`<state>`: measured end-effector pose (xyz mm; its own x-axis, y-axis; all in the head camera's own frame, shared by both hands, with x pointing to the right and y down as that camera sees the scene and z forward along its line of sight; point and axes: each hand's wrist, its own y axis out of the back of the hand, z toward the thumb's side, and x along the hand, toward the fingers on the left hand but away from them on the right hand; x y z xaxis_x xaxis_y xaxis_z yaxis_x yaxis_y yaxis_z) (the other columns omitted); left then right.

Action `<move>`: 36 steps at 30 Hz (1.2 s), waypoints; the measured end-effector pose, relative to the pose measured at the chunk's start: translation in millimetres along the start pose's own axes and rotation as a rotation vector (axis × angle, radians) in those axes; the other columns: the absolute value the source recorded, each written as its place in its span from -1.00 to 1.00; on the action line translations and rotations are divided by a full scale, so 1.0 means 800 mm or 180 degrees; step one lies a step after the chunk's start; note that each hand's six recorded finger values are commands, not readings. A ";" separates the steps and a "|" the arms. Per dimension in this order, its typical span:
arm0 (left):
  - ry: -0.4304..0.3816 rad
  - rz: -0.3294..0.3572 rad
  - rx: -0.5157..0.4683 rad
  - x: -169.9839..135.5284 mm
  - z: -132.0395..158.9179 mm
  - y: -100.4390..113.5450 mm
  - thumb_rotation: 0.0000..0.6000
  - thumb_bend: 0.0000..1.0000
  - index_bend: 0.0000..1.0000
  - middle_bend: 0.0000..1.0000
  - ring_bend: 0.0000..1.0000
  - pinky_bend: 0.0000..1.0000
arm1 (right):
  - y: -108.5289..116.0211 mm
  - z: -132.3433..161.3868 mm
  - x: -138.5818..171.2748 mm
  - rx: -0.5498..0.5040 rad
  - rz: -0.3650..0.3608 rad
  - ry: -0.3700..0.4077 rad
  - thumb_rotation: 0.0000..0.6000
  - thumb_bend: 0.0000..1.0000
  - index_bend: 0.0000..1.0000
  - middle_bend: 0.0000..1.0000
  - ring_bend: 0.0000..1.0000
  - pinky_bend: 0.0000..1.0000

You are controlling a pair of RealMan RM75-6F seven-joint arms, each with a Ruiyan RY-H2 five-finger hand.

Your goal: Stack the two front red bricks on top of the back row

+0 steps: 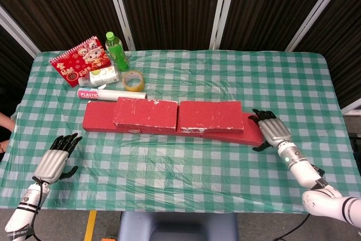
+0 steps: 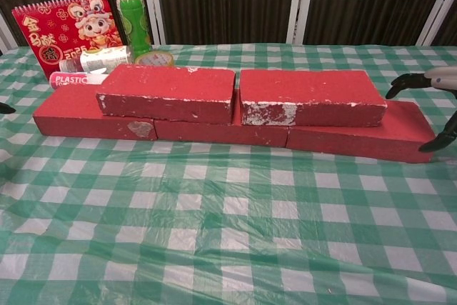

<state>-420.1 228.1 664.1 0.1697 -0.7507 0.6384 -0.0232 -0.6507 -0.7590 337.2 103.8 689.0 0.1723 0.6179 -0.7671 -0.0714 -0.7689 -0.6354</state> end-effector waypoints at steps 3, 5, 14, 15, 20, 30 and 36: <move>0.0002 -0.0005 -0.0005 0.000 -0.001 0.000 1.00 -0.33 -1.00 -0.98 -1.00 -0.96 | -0.003 0.009 -0.005 -0.0018 0.0034 0.0046 1.00 -0.76 -0.50 -1.00 -1.00 -1.00; 0.0000 -0.0005 -0.0009 0.000 -0.001 0.000 1.00 -0.33 -1.00 -0.98 -1.00 -0.96 | -0.004 0.014 -0.006 -0.0021 0.0053 0.0072 1.00 -0.76 -0.50 -1.00 -1.00 -1.00; -0.0004 0.0006 -0.0016 0.000 -0.001 0.002 1.00 -0.33 -1.00 -0.98 -1.00 -0.96 | -0.007 0.030 -0.004 -0.0034 0.0084 0.0147 1.00 -0.76 -0.50 -1.00 -1.00 -1.00; -0.0003 0.0010 -0.0016 0.000 -0.001 0.002 1.00 -0.33 -1.00 -0.97 -1.00 -0.96 | -0.007 0.031 -0.003 -0.0034 0.0088 0.0150 1.00 -0.76 -0.50 -1.00 -1.00 -1.00; -0.0009 0.0013 -0.0027 -0.001 -0.001 0.003 1.00 -0.33 -1.00 -0.98 -1.00 -0.96 | -0.008 0.035 -0.002 -0.0036 0.0095 0.0162 1.00 -0.76 -0.50 -1.00 -1.00 -1.00; -0.0017 0.0011 -0.0031 -0.001 0.000 0.003 1.00 -0.33 -1.00 -0.97 -1.00 -0.96 | -0.009 0.042 -0.001 -0.0017 0.0111 0.0193 1.00 -0.76 -0.51 -1.00 -1.00 -1.00; -0.0014 0.0013 -0.0034 -0.001 -0.001 0.003 1.00 -0.33 -1.00 -0.97 -1.00 -0.96 | -0.010 0.047 0.001 0.0000 0.0106 0.0220 1.00 -0.76 -0.51 -1.00 -1.00 -1.00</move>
<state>-421.1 226.9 661.8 0.1741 -0.7528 0.6348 -0.0345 -0.6489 -0.7601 301.2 116.5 690.5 0.2373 0.5793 -0.7798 -0.0783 -0.7887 -0.6097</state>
